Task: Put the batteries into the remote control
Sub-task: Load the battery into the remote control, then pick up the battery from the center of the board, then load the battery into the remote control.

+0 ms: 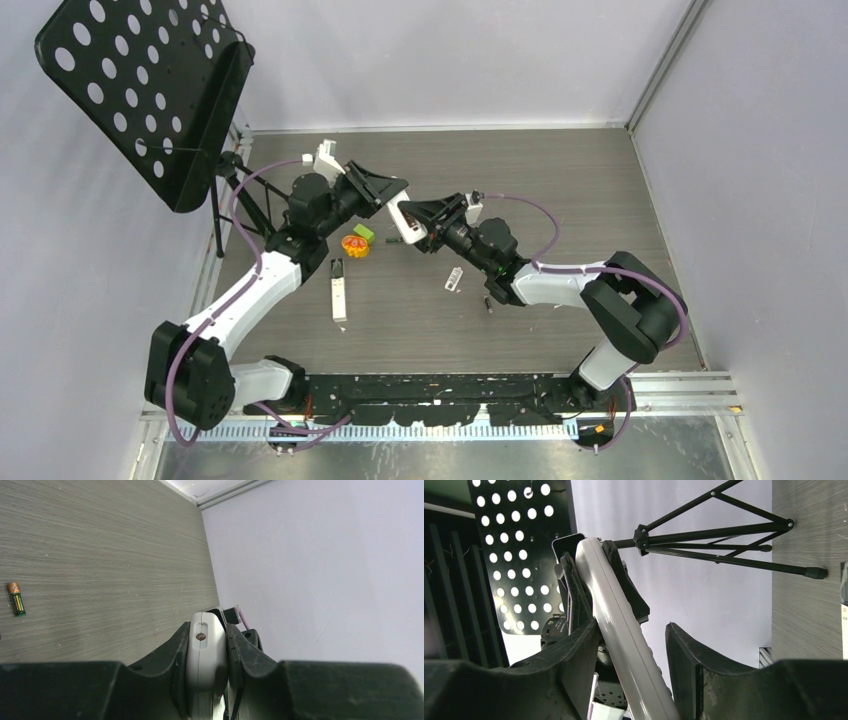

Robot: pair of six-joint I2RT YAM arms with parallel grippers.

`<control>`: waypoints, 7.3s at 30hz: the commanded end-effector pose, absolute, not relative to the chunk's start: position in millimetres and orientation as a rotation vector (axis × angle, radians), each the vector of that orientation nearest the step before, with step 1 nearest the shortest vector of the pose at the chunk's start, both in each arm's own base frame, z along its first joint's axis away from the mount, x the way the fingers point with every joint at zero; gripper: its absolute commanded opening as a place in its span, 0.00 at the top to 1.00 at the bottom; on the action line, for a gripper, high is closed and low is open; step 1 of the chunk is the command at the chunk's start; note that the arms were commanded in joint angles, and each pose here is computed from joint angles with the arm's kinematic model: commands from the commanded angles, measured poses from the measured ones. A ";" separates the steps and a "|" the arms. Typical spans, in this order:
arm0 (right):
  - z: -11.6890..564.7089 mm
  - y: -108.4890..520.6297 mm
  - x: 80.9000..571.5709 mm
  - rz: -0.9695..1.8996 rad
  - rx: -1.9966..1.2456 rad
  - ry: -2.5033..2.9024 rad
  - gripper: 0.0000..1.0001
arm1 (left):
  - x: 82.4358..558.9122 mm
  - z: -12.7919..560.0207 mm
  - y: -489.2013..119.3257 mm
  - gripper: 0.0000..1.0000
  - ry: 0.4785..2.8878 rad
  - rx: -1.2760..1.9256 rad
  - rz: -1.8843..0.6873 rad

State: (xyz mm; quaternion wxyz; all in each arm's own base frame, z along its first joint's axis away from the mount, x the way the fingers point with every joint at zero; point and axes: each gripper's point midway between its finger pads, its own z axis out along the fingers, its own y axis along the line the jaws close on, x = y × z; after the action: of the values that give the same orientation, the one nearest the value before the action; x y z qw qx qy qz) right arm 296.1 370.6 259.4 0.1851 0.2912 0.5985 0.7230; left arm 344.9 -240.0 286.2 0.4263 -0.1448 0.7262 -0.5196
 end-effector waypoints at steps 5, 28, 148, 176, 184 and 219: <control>274.1 367.1 295.1 2.045 0.728 1.591 0.66 | 327.8 325.1 -240.7 1.00 1.737 -0.314 -1.381; 266.7 352.2 274.6 1.940 0.440 1.552 0.22 | 327.4 300.4 -227.2 1.00 1.753 -0.112 -1.318; 50.7 203.4 242.8 0.137 -0.153 2.666 0.95 | 290.7 277.7 -226.3 1.00 1.654 0.134 -1.300; 232.3 334.2 231.7 0.885 -0.324 2.155 0.93 | 307.1 229.7 -272.8 1.00 1.798 -0.128 -1.585; 226.1 338.1 234.6 0.868 -0.356 2.156 0.91 | 307.0 228.7 -275.2 1.00 1.810 -0.150 -1.605; 233.4 341.6 245.3 0.873 -0.290 2.115 0.61 | 308.8 228.7 -279.2 1.00 1.817 -0.188 -1.637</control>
State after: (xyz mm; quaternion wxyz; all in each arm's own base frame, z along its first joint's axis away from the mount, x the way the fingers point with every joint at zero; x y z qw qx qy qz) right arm 234.3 336.4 199.5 0.3656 -0.1350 0.8620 0.3241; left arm 303.1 -274.7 198.5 0.3131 -0.0874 0.7279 -0.6037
